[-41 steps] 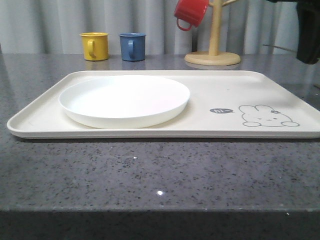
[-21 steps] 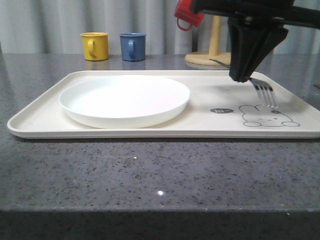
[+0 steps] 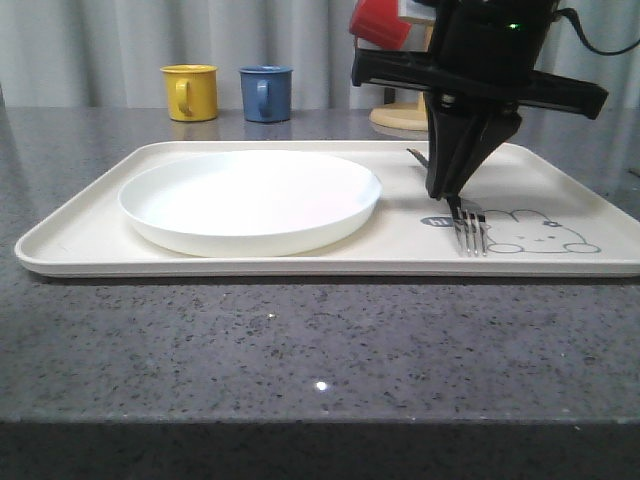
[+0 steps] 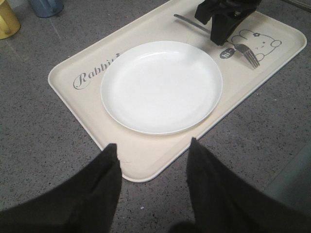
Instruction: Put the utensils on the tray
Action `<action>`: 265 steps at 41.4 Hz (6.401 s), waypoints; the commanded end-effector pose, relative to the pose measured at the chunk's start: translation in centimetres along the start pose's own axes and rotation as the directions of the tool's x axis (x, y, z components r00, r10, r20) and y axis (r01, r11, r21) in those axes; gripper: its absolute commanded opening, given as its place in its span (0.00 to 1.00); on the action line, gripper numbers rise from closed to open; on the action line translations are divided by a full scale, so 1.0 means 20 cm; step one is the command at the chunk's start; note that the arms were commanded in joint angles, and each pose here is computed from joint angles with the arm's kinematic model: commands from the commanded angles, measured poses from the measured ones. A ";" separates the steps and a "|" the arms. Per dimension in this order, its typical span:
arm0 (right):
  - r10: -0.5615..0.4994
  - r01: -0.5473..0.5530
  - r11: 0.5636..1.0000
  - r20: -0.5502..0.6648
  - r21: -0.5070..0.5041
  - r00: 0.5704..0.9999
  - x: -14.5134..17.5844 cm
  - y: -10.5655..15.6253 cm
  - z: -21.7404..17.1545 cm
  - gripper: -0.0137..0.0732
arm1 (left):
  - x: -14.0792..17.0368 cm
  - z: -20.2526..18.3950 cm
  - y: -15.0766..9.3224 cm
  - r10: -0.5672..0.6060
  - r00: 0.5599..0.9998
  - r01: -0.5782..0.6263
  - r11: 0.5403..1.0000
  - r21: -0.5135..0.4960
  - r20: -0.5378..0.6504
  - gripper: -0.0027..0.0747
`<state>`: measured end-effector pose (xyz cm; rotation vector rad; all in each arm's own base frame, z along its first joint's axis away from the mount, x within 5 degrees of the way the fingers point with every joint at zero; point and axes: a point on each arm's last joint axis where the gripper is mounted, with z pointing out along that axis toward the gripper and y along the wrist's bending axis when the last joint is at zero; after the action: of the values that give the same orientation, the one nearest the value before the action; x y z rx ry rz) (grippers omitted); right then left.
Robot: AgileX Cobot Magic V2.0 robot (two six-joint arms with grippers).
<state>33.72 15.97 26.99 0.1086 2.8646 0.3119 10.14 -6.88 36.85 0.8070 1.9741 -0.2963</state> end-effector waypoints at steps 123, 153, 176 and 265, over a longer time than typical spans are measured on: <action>-0.026 0.014 0.986 0.072 0.166 0.997 0.01 -0.88 -0.24 0.24 | -0.06 -0.02 0.01 -0.011 0.996 0.012 1.000 -0.014 0.094 0.42; -0.088 0.095 0.994 0.116 -0.053 0.989 -0.03 -0.22 -0.40 0.24 | -0.06 -0.02 0.01 -0.011 0.996 0.012 1.000 -0.014 0.094 0.42; 0.017 -0.018 1.000 -0.059 -0.011 0.998 -0.07 -0.22 -0.13 0.36 | -0.06 -0.02 0.01 -0.011 0.996 0.012 1.000 -0.014 0.094 0.42; -0.004 0.006 0.968 -0.006 0.252 1.000 -0.08 -1.13 -0.32 0.40 | -0.06 -0.02 0.01 -0.011 0.996 0.012 1.000 -0.014 0.094 0.42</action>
<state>32.82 -7.18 26.38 0.1643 2.9731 -0.0189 10.14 -6.88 36.85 0.8070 1.9741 -0.2963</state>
